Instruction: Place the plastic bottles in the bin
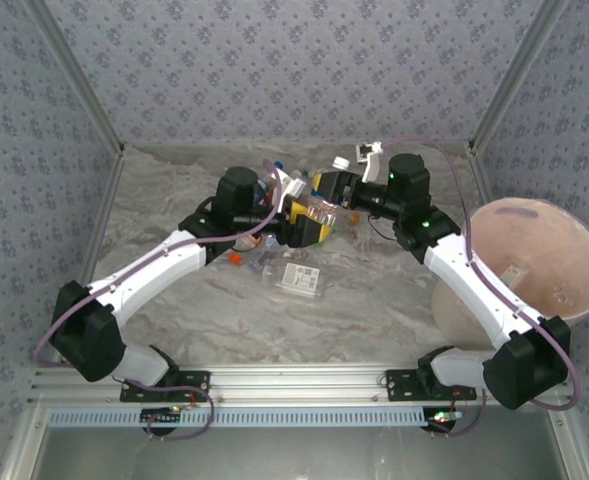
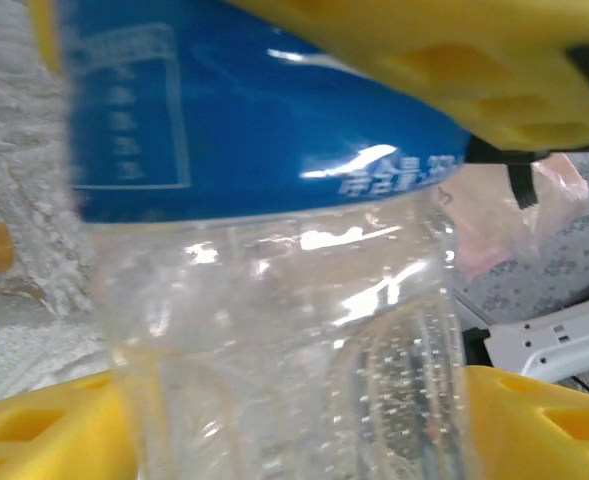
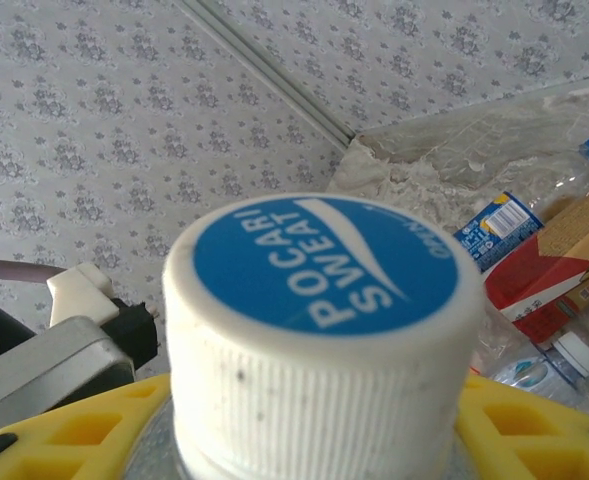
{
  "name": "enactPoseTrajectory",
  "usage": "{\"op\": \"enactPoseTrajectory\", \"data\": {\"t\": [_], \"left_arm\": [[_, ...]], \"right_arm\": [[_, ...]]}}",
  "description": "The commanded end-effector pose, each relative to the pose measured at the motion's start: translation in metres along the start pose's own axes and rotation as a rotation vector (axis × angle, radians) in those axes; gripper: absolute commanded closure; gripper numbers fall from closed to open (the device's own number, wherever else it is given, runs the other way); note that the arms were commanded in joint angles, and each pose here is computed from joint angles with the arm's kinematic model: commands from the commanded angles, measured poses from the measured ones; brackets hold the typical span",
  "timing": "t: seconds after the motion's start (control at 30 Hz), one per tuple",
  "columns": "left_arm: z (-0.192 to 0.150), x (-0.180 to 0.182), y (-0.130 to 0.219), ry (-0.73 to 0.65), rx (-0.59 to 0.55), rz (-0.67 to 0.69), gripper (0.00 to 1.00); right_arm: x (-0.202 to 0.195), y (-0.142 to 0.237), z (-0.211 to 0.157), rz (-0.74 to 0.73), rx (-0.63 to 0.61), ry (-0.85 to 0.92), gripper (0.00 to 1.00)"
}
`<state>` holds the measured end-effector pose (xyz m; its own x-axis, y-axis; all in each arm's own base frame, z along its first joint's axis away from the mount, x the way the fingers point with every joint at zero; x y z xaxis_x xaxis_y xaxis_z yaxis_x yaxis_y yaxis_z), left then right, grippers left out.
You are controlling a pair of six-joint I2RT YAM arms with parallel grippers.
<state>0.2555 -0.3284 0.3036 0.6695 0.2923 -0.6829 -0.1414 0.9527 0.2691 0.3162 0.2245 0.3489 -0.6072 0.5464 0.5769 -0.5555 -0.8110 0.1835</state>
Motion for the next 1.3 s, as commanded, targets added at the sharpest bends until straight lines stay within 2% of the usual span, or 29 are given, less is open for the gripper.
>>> {"op": "enactPoseTrajectory", "data": {"t": [0.0, 0.03, 0.17, 0.43, 0.63, 0.73, 0.9, 1.07, 1.27], "left_arm": [[0.014, 0.000, 0.001, -0.008, -0.031, 0.027, 0.06], [0.014, -0.001, 0.001, -0.011, -0.030, 0.022, 0.02], [0.013, -0.002, 0.006, -0.026, -0.055, 0.031, 0.02], [0.026, 0.005, 0.034, -0.069, -0.233, 0.183, 0.02], [0.036, 0.030, 0.066, -0.040, -0.425, 0.422, 0.02], [0.038, 0.036, 0.078, -0.032, -0.487, 0.485, 0.02], [0.036, 0.046, 0.082, -0.017, -0.514, 0.536, 0.02], [0.036, 0.052, 0.080, 0.007, -0.515, 0.555, 0.02], [0.039, 0.059, 0.077, 0.019, -0.517, 0.578, 0.02]], "right_arm": [[0.008, 0.014, 0.008, 0.001, -0.029, 0.027, 0.50], [0.007, 0.016, 0.009, -0.016, -0.033, 0.033, 0.50], [-0.001, 0.031, 0.016, -0.130, -0.045, 0.088, 0.50], [-0.008, 0.084, 0.042, -0.426, -0.087, 0.240, 0.52], [-0.005, 0.128, 0.059, -0.608, -0.161, 0.340, 0.52], [0.001, 0.152, 0.068, -0.685, -0.203, 0.399, 0.53], [0.022, 0.185, 0.084, -0.742, -0.273, 0.477, 0.54], [0.030, 0.218, 0.099, -0.872, -0.327, 0.553, 0.54], [0.013, 0.278, 0.106, -1.291, -0.337, 0.609, 0.55]]}}
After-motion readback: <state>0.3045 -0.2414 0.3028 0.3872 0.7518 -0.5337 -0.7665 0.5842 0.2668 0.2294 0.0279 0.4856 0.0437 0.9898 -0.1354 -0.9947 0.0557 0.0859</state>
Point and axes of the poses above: each hand's point on the last joint's axis, 136 mm out from that joint toward the fingers, its own y axis back along the fingers, its own x axis along the line the jaws close on, z = x × y, the point moved 3 cm from there along y, back along the fingers, and after that the axes turned 10 degrees about y, right-handed, at the moved point
